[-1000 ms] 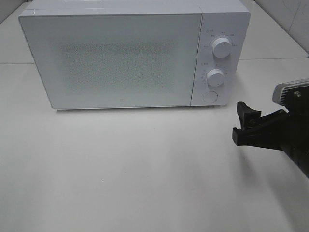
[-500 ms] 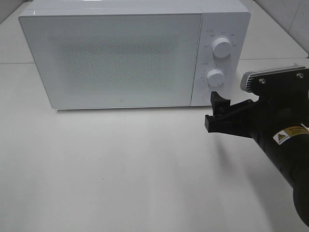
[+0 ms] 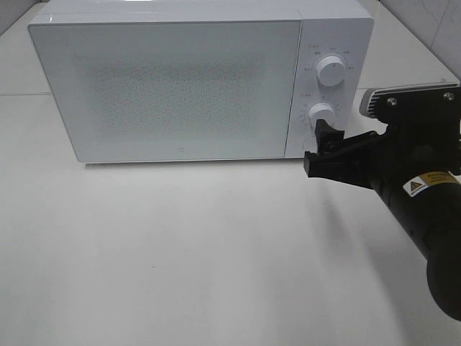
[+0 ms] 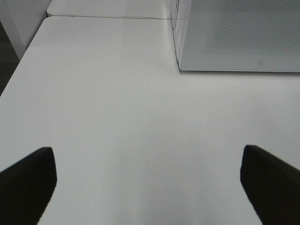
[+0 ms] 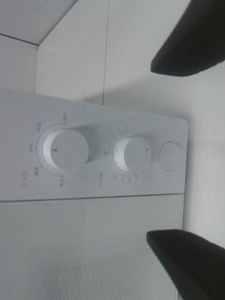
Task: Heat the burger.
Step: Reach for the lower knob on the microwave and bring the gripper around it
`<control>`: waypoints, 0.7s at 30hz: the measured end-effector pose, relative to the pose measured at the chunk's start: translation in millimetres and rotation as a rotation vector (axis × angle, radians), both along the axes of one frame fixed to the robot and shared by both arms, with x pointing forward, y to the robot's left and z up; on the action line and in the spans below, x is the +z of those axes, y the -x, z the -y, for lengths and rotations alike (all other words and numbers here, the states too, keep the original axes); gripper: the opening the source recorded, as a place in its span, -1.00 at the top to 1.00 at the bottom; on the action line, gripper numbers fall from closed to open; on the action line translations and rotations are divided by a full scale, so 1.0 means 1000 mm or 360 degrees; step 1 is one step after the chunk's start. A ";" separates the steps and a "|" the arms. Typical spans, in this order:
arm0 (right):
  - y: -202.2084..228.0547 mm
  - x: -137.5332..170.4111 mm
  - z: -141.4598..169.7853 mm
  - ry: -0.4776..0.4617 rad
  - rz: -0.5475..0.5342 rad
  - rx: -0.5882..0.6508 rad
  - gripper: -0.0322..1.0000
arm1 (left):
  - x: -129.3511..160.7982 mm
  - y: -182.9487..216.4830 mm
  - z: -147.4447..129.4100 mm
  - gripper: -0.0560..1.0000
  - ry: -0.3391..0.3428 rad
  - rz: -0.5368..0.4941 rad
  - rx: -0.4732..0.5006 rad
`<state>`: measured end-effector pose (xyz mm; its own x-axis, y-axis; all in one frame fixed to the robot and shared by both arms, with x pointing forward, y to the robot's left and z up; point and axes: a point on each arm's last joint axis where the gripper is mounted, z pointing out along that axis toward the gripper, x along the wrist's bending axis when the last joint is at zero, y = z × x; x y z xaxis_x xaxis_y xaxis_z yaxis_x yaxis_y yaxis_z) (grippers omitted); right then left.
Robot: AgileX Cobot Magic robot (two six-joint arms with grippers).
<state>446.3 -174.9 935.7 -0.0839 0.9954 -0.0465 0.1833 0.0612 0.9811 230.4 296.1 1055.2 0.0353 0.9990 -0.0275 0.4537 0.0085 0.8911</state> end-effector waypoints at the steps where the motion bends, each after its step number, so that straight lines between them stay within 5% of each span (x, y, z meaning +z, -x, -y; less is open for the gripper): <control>1: -0.004 -0.001 0.004 0.0005 -0.0001 -0.0032 -0.62 | 0.000 0.000 0.000 -0.98 0.0000 0.0000 0.0000; 21: -0.033 -0.028 -0.010 0.0079 -0.0073 -0.0031 -0.57 | 0.000 0.000 0.000 -0.98 0.0000 0.0000 0.0000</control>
